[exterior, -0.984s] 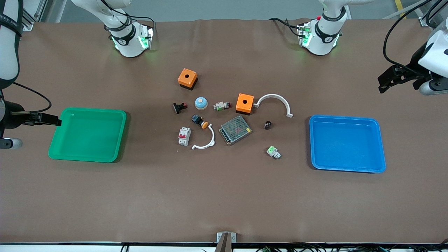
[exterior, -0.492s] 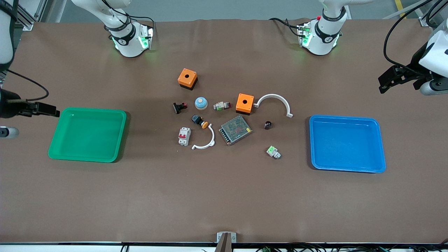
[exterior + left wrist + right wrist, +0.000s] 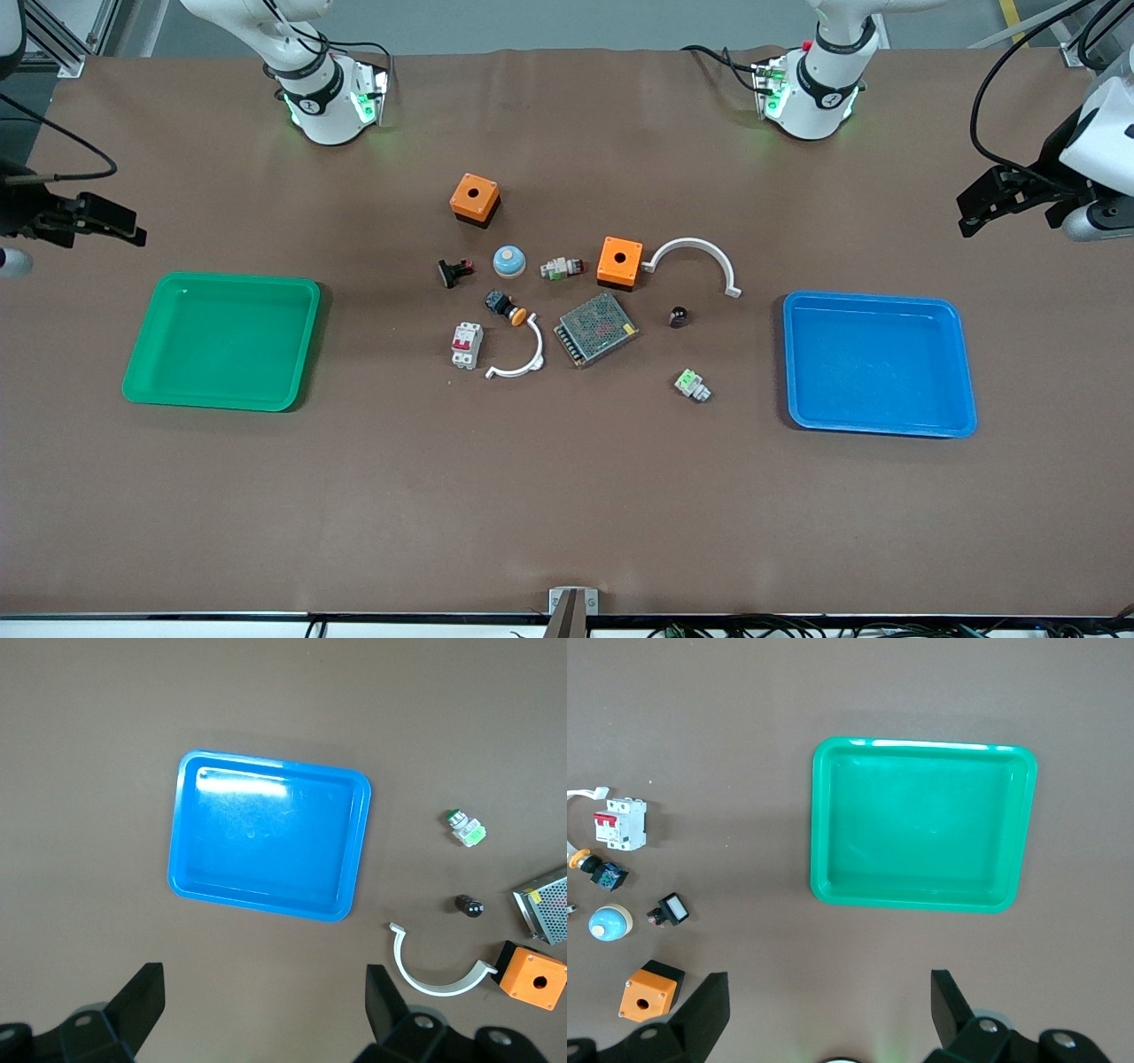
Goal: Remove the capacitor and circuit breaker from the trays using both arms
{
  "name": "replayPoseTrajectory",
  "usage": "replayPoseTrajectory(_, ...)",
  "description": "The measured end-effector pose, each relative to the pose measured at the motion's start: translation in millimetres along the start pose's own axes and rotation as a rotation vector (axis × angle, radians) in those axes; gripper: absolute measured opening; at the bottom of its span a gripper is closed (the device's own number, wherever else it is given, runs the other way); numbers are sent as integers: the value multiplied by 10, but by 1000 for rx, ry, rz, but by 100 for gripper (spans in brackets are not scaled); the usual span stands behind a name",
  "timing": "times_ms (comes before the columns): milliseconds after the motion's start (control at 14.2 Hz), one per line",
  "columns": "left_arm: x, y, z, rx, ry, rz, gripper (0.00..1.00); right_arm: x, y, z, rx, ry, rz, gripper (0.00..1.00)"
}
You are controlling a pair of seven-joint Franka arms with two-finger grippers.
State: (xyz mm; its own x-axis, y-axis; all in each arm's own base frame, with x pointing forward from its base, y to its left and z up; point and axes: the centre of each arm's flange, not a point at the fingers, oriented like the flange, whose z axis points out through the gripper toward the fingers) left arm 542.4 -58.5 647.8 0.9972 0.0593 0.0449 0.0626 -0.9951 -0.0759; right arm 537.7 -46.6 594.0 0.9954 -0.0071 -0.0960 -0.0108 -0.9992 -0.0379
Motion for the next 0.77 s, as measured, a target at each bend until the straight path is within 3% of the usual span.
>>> replayPoseTrajectory(773,0,4,-1,0,1,3,100,-140,14,-75,-13,61,-2,100)
